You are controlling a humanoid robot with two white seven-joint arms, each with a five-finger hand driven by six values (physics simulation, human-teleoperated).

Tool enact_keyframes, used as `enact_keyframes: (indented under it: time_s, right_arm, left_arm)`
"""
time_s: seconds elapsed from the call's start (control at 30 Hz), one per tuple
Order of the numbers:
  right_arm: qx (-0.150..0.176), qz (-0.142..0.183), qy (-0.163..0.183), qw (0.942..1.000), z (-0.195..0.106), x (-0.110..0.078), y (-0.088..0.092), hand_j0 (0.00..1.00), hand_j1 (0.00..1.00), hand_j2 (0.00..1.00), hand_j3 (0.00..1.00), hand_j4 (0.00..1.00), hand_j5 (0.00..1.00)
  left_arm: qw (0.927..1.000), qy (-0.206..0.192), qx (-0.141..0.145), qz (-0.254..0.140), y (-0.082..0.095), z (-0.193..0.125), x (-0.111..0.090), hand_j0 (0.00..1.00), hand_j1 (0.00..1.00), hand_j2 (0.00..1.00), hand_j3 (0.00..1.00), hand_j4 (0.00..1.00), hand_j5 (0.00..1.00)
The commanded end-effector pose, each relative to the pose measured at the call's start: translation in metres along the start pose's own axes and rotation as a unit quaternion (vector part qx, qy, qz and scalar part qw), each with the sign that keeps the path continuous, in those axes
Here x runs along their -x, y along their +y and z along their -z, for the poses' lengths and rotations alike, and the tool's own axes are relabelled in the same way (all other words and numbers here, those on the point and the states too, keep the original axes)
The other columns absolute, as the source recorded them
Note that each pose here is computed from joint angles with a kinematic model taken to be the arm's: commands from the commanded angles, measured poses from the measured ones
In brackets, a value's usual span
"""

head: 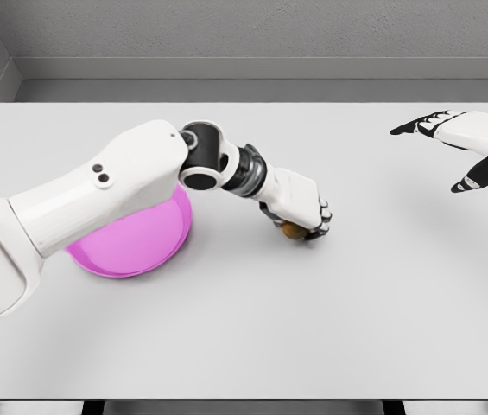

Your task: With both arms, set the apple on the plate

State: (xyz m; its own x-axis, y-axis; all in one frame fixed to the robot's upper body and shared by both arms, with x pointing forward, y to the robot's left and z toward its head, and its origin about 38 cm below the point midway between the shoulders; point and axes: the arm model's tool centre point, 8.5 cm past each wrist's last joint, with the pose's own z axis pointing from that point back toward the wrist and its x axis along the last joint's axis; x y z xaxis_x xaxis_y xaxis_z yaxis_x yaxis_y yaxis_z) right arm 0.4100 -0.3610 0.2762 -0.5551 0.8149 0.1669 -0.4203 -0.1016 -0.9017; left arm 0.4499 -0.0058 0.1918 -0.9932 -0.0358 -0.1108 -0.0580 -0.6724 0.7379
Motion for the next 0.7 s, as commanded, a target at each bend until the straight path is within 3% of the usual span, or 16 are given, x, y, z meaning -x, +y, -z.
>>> enact_keyframes:
  time_s: [0.0,0.17,0.37,0.5,0.57,0.67]
  right_arm:
    - [0.0,0.001,0.0,1.0,0.0,0.0,0.0,1.0,1.0,1.0,1.0,1.0,1.0]
    - [0.001,0.001,0.0,1.0,0.0,0.0,0.0,1.0,1.0,1.0,1.0,1.0,1.0]
    - [0.001,0.001,0.0,1.0,0.0,0.0,0.0,1.0,1.0,1.0,1.0,1.0,1.0]
    - [0.0,0.001,0.0,1.0,0.0,0.0,0.0,1.0,1.0,1.0,1.0,1.0,1.0]
    - [0.0,0.002,0.0,1.0,0.0,0.0,0.0,1.0,1.0,1.0,1.0,1.0,1.0]
    - [0.0,0.002,0.0,1.0,0.0,0.0,0.0,1.0,1.0,1.0,1.0,1.0,1.0]
  left_arm:
    - [0.999,0.013,-0.029,-0.031,0.0,-0.022,0.013,0.04,0.04,0.04,0.04,0.04,0.04]
    - [0.9966,0.029,-0.06,-0.049,-0.016,-0.079,0.019,0.04,0.04,0.04,0.04,0.04,0.04]
    - [0.9934,0.065,-0.071,-0.062,-0.041,-0.157,0.018,0.04,0.04,0.04,0.04,0.04,0.04]
    - [0.9903,0.096,-0.052,-0.086,-0.071,-0.187,0.023,0.05,0.05,0.05,0.05,0.05,0.05]
    - [0.9869,0.113,-0.039,-0.107,-0.094,-0.204,0.023,0.05,0.05,0.05,0.05,0.05,0.05]
    - [0.9841,0.121,-0.026,-0.128,-0.116,-0.212,0.019,0.05,0.05,0.05,0.05,0.05,0.05]
